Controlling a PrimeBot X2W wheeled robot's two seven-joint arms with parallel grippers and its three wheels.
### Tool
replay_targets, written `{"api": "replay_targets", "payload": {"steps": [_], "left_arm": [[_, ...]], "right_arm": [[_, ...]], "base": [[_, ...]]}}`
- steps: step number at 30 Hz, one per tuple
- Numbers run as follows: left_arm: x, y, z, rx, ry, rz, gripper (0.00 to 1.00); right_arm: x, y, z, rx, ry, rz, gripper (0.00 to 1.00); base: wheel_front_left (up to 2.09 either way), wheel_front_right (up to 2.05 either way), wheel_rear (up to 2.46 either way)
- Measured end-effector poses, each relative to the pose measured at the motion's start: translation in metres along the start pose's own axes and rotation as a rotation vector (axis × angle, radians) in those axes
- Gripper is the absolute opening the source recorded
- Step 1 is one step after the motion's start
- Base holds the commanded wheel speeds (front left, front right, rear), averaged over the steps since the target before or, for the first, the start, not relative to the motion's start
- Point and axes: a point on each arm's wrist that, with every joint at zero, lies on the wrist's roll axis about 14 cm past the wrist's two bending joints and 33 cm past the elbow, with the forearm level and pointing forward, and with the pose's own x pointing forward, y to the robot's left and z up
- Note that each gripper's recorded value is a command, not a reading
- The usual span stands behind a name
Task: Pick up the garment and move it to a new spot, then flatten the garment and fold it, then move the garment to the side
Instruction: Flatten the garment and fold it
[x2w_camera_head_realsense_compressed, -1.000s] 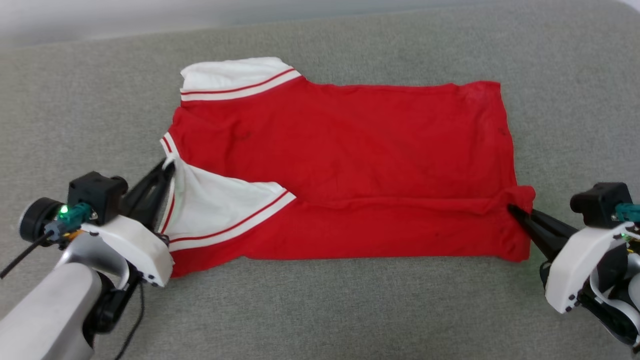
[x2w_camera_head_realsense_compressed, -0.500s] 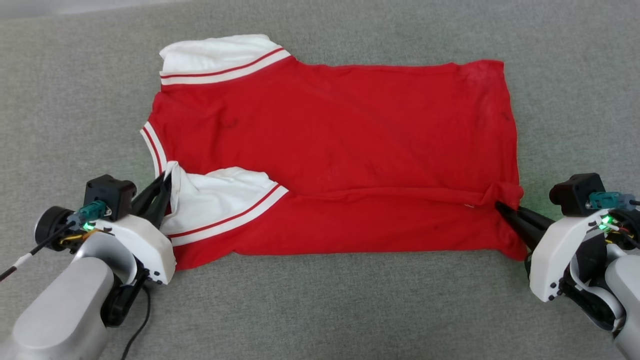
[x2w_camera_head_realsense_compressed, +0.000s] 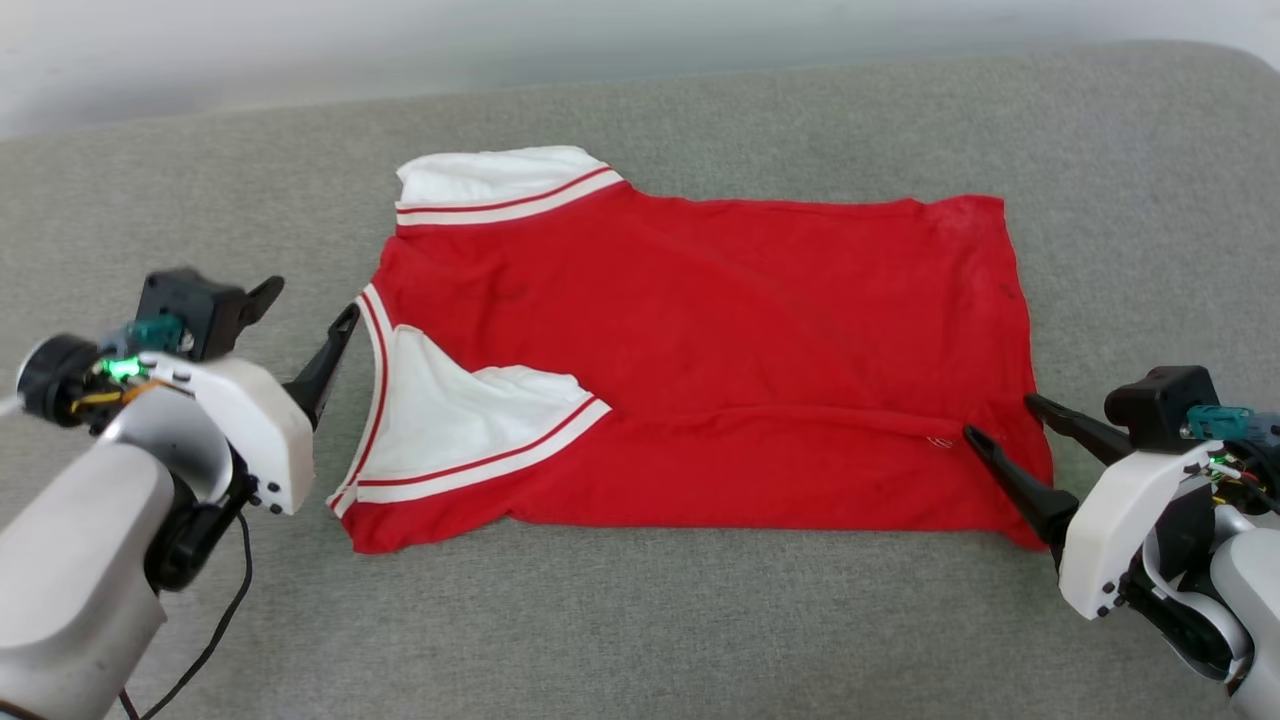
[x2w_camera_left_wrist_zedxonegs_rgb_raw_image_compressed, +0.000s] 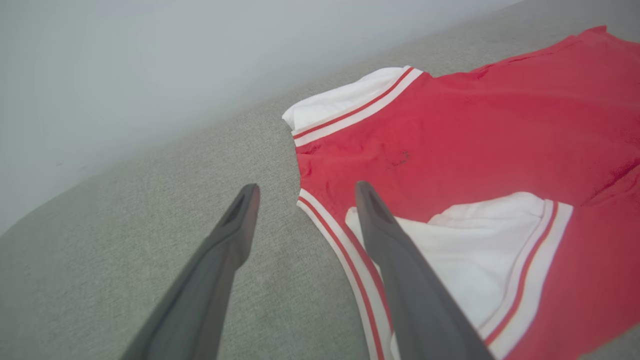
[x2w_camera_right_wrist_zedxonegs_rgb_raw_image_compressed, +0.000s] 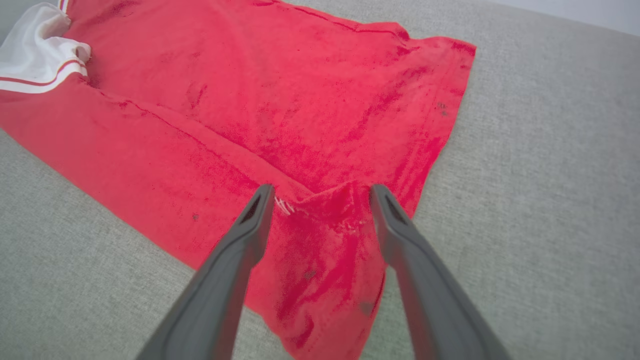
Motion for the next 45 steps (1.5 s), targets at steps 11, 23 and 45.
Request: {"api": "replay_targets", "payload": {"steps": [11, 23, 45], "left_arm": [[-0.023, -0.02, -0.018, 0.0, 0.425, -0.162, 1.0], [-0.045, -0.038, -0.09, -0.053, 0.863, -0.267, 1.0], [-0.052, -0.049, -0.089, 0.012, 0.836, -0.32, 0.0]], "right_arm": [[0.0, 0.009, 0.017, -0.021, -0.032, 0.02, 1.0], [-0.001, 0.007, 0.004, -0.003, 0.011, 0.012, 1.0], [-0.014, -0.033, 0.053, -0.227, 0.207, -0.026, 1.0]], "base": [[0.0, 0.0, 0.0], [0.0, 0.0, 0.0], [0.0, 0.0, 0.0]]}}
